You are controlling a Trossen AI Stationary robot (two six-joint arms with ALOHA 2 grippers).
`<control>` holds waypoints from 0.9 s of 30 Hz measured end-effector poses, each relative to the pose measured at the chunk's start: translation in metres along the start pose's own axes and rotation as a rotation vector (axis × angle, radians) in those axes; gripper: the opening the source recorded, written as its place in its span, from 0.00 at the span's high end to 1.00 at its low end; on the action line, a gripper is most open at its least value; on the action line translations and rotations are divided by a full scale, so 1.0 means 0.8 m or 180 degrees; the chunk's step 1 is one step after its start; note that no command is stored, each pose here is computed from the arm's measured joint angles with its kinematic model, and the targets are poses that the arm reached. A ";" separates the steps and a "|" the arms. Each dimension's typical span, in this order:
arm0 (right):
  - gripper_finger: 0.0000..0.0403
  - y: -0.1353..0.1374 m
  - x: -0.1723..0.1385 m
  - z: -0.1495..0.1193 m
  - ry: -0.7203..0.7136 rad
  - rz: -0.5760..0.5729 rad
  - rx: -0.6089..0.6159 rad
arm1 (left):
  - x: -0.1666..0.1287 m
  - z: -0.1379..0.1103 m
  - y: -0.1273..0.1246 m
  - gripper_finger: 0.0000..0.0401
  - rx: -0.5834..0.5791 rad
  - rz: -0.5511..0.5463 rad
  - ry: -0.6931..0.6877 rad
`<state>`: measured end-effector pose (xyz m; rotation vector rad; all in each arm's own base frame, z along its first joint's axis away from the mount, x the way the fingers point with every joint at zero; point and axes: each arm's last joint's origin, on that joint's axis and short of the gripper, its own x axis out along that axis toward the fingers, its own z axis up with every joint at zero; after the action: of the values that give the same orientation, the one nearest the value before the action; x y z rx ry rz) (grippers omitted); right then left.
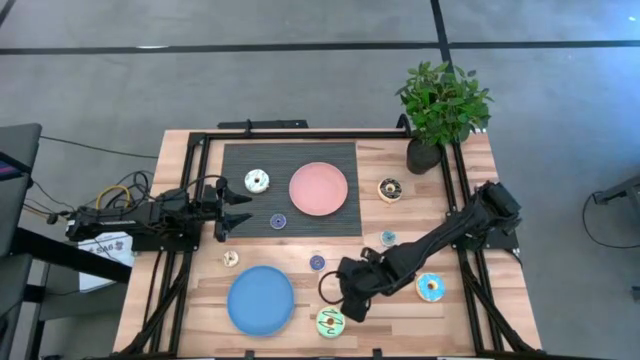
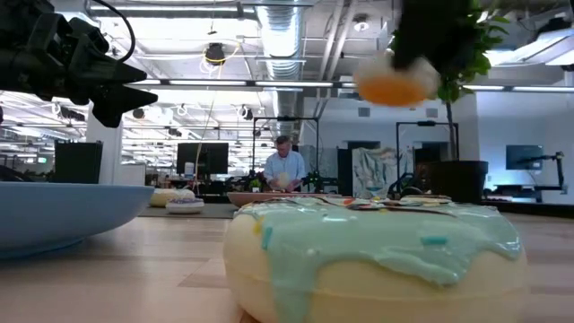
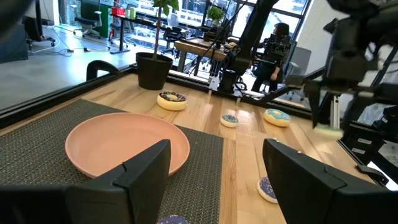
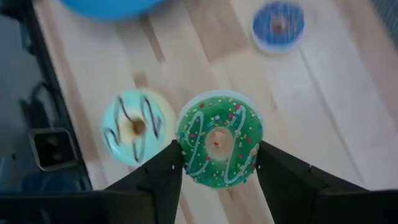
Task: Pick & Place donuts
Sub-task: Put the small green donut on the pink plate
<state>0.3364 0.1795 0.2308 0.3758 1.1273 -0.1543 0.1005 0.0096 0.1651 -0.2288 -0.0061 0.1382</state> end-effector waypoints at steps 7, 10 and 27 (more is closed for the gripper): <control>0.54 -0.032 -0.008 0.053 -0.0147 0.0029 0.0144 | 0.000 0.000 0.000 0.38 0.0000 0.0001 -0.0001; 0.54 -0.056 -0.007 0.074 -0.0199 -0.0035 0.0205 | 0.000 0.000 0.000 0.38 0.0000 0.0000 -0.0002; 0.50 -0.281 0.038 0.174 -0.0304 -0.0761 0.1370 | 0.000 0.000 0.000 0.38 0.0000 0.0001 0.0000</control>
<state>0.3986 -0.0784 0.2073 0.6075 1.0386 -0.6256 0.1005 0.0096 0.1652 -0.2288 -0.0062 0.1386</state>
